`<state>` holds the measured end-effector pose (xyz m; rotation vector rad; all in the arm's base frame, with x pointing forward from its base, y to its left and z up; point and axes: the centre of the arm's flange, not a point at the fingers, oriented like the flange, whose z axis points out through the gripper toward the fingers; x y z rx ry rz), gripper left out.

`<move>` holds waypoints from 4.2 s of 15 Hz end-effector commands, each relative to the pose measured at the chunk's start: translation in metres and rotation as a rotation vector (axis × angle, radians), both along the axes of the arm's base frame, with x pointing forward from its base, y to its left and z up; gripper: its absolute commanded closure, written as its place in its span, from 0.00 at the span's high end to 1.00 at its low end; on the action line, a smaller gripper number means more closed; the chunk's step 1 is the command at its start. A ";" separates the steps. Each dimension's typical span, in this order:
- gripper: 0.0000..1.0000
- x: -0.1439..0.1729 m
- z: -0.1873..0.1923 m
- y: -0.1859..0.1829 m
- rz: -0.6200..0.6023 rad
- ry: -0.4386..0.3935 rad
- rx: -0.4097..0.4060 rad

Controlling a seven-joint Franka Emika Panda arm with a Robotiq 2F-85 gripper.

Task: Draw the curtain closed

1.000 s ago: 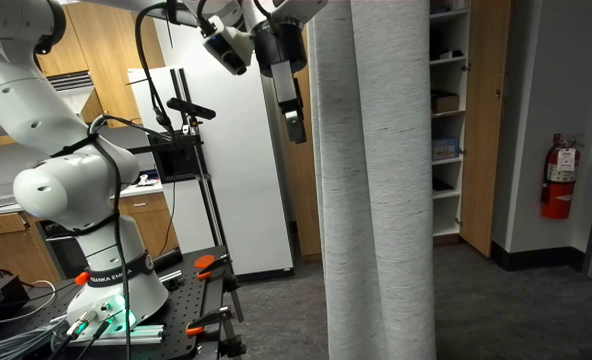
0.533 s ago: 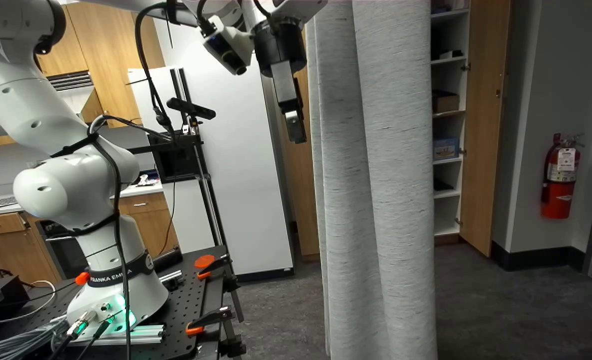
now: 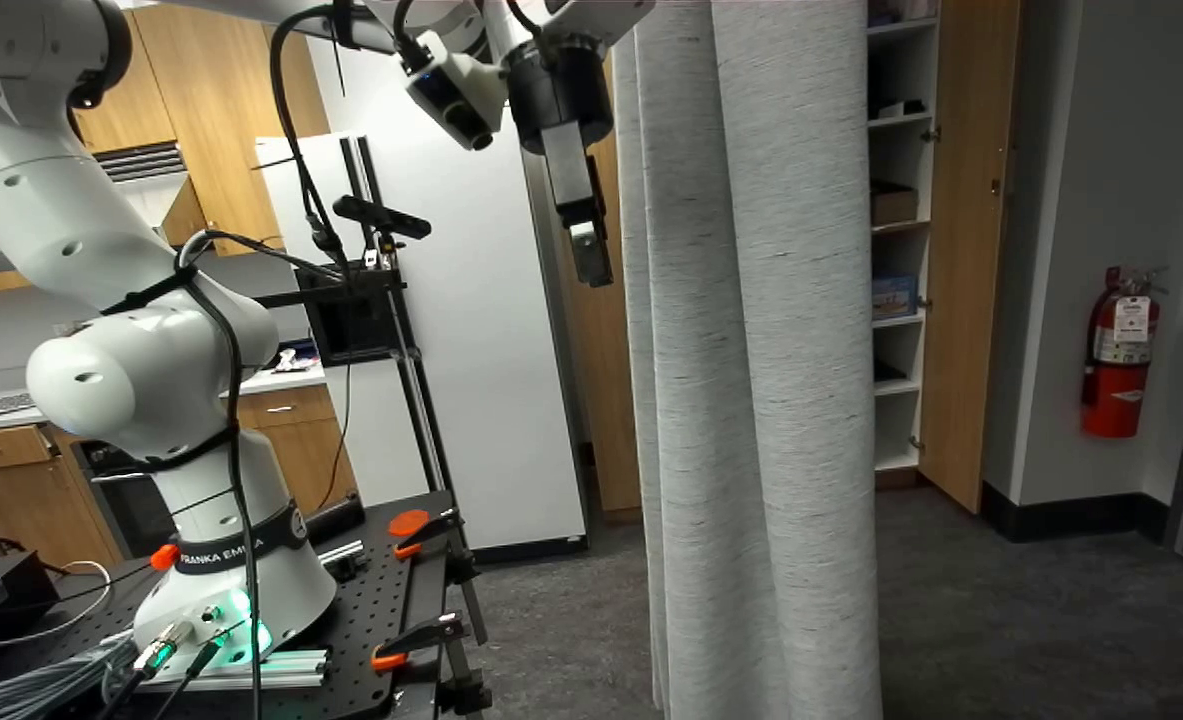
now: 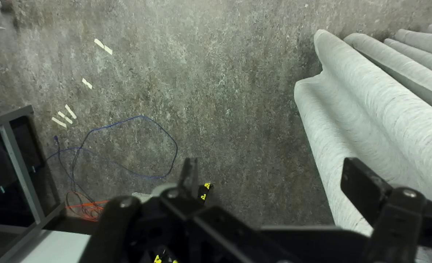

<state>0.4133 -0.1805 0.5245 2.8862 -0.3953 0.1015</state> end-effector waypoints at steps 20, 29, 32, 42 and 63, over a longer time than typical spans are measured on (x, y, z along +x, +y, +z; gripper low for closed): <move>1.00 0.029 0.022 0.030 0.143 -0.208 0.180; 1.00 0.045 0.049 0.051 0.193 -0.381 0.227; 1.00 0.045 0.046 0.051 0.192 -0.376 0.229; 1.00 0.086 0.061 0.031 0.379 -0.379 0.112; 1.00 0.112 0.080 0.045 0.876 -0.366 0.207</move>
